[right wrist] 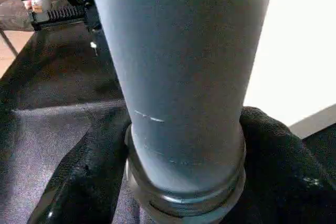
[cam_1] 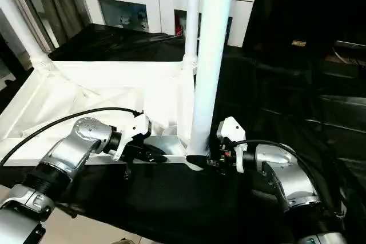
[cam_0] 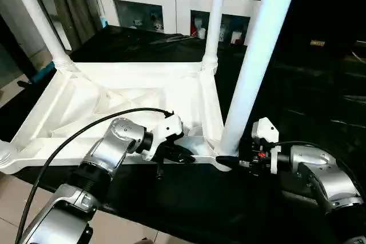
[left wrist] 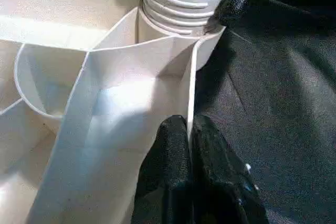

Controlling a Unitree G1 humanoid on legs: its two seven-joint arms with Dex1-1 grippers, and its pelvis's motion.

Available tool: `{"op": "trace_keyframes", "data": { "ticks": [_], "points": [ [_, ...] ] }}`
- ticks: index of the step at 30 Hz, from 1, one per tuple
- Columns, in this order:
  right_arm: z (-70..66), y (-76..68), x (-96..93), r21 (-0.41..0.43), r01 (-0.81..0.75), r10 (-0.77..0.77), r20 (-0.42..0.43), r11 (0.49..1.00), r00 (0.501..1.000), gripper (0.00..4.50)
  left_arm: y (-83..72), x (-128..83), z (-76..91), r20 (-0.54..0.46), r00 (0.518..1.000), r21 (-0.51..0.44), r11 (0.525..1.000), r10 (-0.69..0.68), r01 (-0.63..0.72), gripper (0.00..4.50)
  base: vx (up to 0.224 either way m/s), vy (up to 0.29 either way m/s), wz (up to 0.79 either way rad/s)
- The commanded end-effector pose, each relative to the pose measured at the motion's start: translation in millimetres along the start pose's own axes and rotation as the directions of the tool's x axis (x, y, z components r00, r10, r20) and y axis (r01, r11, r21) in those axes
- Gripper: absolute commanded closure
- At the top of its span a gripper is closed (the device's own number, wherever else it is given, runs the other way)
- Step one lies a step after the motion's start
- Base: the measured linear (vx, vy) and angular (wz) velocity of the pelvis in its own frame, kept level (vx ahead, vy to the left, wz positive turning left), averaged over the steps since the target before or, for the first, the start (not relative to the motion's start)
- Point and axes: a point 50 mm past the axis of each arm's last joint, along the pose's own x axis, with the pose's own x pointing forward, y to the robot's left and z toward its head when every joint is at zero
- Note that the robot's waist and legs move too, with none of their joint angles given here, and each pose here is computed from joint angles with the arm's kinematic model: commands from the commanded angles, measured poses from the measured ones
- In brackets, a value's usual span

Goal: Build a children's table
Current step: Rotate leg to tighten

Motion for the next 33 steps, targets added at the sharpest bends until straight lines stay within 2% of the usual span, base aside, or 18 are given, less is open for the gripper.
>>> {"op": "trace_keyframes", "data": {
  "ticks": [1,3,4,6,7,10,11,12,15,17,19,21,25,27,28,30,31,33],
  "points": [
    [-0.1,1.8,4.0,0.013,-0.007,0.006,0.004,1.000,1.000,1.71,-3.4,5.4,-2.4,0.024,1.000,-0.029,0.999,-0.016,0.017,4.50,0.000,0.000,0.00],
    [-5.1,-2.1,5.9,0.034,0.064,-0.064,-0.006,0.997,0.998,1.71,1.5,8.5,-1.6,0.024,0.999,-0.042,0.998,0.044,-0.043,4.50,0.000,0.000,0.00],
    [-10.2,-8.9,8.7,0.040,0.168,-0.167,-0.026,0.985,0.986,1.72,8.9,10.9,-0.5,0.017,0.991,-0.054,0.990,0.129,-0.128,4.50,0.000,0.000,0.00],
    [-21.9,-24.4,14.6,0.083,0.416,-0.411,-0.068,0.906,0.909,1.72,23.3,15.8,3.0,0.000,0.958,-0.089,0.955,0.285,-0.284,4.50,0.000,0.000,0.00],
    [-27.2,-29.9,18.8,0.141,0.524,-0.517,-0.083,0.840,0.852,1.72,30.2,19.3,6.6,-0.005,0.933,-0.115,0.927,0.360,-0.358,4.50,0.000,0.000,0.00],
    [-29.6,-34.9,25.8,0.256,0.635,-0.637,-0.086,0.729,0.766,1.73,36.7,27.0,15.9,0.006,0.901,-0.152,0.891,0.434,-0.428,4.50,0.000,0.000,0.00],
    [-29.6,-35.2,26.3,0.263,0.642,-0.645,-0.086,0.720,0.759,1.73,37.1,27.6,16.7,0.007,0.898,-0.155,0.888,0.439,-0.433,4.50,0.000,0.000,0.00],
    [-29.0,-35.3,31.4,0.303,0.662,-0.672,-0.086,0.686,0.736,1.73,38.5,32.6,22.1,0.017,0.890,-0.169,0.879,0.455,-0.446,4.50,0.000,0.000,0.00],
    [-27.5,-33.9,38.1,0.329,0.666,-0.683,-0.081,0.669,0.726,1.73,39.2,38.2,27.9,0.029,0.884,-0.182,0.872,0.467,-0.454,4.50,0.000,0.000,0.00],
    [-25.7,-33.5,45.7,0.304,0.685,-0.699,-0.081,0.662,0.711,1.73,39.9,44.2,33.3,0.037,0.880,-0.182,0.870,0.473,-0.459,4.50,0.000,0.000,0.00],
    [-20.4,-32.0,54.1,0.299,0.681,-0.702,-0.050,0.668,0.711,1.73,39.5,49.1,37.2,0.047,0.886,-0.172,0.877,0.462,-0.448,4.50,0.000,0.000,0.00],
    [-12.9,-27.9,60.8,0.279,0.637,-0.665,0.009,0.719,0.747,1.17,38.2,50.8,37.2,0.047,0.894,-0.155,0.888,0.445,-0.434,4.50,0.000,0.000,0.00],
    [-7.5,-25.2,61.3,0.265,0.589,-0.621,0.048,0.763,0.783,0.87,37.0,49.1,33.4,0.042,0.902,-0.148,0.896,0.429,-0.419,4.50,0.000,0.000,0.00],
    [-2.3,-23.0,56.1,0.211,0.517,-0.541,0.075,0.830,0.838,0.64,35.0,44.9,27.8,0.040,0.916,-0.137,0.911,0.399,-0.390,4.50,0.000,0.000,0.00],
    [-2.3,-23.0,56.1,0.211,0.517,-0.541,0.075,0.830,0.838,0.64,35.0,44.9,27.8,0.040,0.916,-0.137,0.911,0.399,-0.390,4.50,0.000,0.000,0.00],
    [1.5,-20.7,46.4,0.161,0.427,-0.445,0.096,0.890,0.890,0.64,32.2,39.1,21.4,0.039,0.935,-0.122,0.931,0.352,-0.345,4.50,0.000,0.000,0.00],
    [1.9,-20.4,44.9,0.155,0.415,-0.432,0.097,0.897,0.897,0.64,31.6,38.2,20.6,0.040,0.938,-0.119,0.934,0.343,-0.337,4.50,0.000,0.000,0.00],
    [4.1,-16.0,29.8,0.083,0.296,-0.304,0.095,0.951,0.948,0.64,22.4,29.0,14.2,0.071,0.973,-0.058,0.975,0.218,-0.214,4.50,0.000,0.000,0.00]
  ]
}}
